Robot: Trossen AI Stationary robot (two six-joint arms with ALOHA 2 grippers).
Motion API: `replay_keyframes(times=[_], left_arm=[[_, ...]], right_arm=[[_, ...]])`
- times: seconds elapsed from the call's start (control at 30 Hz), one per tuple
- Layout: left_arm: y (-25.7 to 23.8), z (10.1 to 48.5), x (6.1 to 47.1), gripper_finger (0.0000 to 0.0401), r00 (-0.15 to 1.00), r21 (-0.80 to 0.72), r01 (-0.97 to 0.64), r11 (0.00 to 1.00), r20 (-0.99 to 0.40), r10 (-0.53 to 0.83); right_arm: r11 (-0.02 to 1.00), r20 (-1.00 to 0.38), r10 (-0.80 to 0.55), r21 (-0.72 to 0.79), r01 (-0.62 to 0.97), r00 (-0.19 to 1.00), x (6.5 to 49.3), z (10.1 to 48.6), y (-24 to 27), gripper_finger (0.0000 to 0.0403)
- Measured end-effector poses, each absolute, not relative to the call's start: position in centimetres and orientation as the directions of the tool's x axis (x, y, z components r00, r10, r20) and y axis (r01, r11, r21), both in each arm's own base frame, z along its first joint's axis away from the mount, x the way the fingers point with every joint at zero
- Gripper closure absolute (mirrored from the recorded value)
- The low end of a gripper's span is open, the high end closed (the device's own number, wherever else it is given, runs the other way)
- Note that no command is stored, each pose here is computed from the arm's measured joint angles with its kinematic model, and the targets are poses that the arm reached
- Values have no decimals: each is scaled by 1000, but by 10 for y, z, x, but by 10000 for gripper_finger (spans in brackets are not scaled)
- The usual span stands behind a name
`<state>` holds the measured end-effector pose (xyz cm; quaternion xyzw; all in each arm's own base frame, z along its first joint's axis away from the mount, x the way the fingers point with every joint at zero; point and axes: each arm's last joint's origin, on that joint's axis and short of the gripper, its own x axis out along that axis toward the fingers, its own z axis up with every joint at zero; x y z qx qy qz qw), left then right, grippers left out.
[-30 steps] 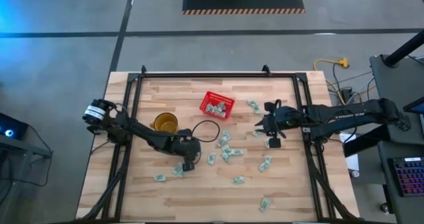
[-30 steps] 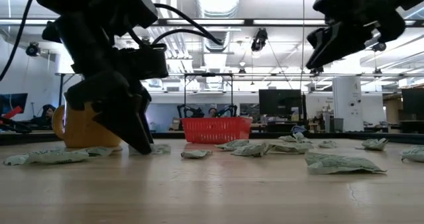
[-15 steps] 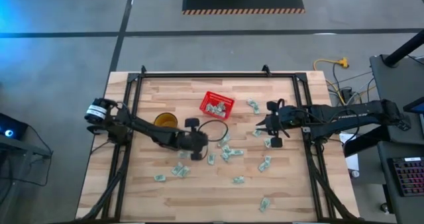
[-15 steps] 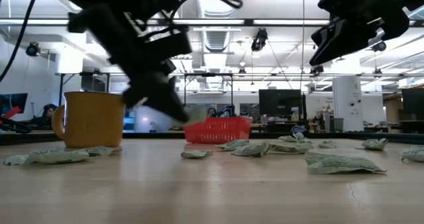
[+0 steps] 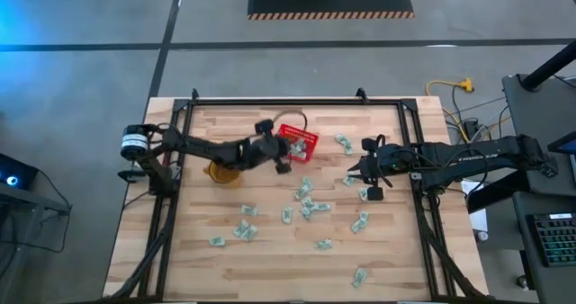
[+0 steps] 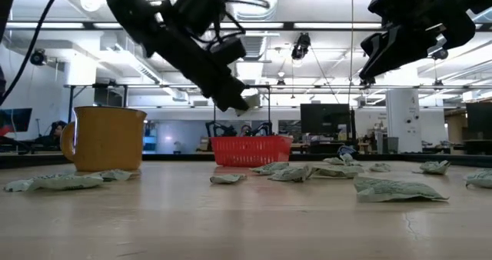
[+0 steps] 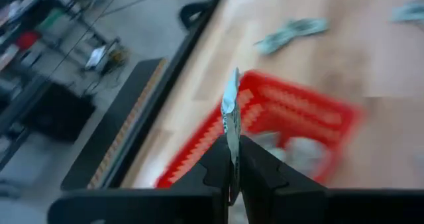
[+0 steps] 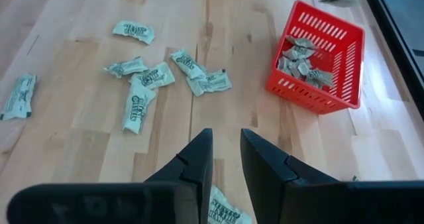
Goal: Pick and place Stevia / Truvia into bins
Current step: Put the stevia packet into the red basket
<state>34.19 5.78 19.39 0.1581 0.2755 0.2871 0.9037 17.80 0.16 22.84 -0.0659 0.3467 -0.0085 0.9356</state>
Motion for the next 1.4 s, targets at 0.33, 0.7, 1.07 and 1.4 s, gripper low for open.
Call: replay_keyframes(times=[0.33,0.7,1.07,1.4], left_arm=[[80,188,338,361,707,353,-410,841,-460,537],[70,193,338,251,742,267,-380,885,-483,465],[4,182,334,247,771,-110,250,962,-578,-266],[-37,148,341,247,691,-83,308,948,-665,-284]], right_arm=[[991,-652,-62,-130,-30,756,178,227,2,335],[993,-661,-62,-118,-22,747,176,220,2,335],[993,-661,-62,-115,-20,748,176,219,2,335],[993,-660,-62,-115,-19,749,177,219,2,335]])
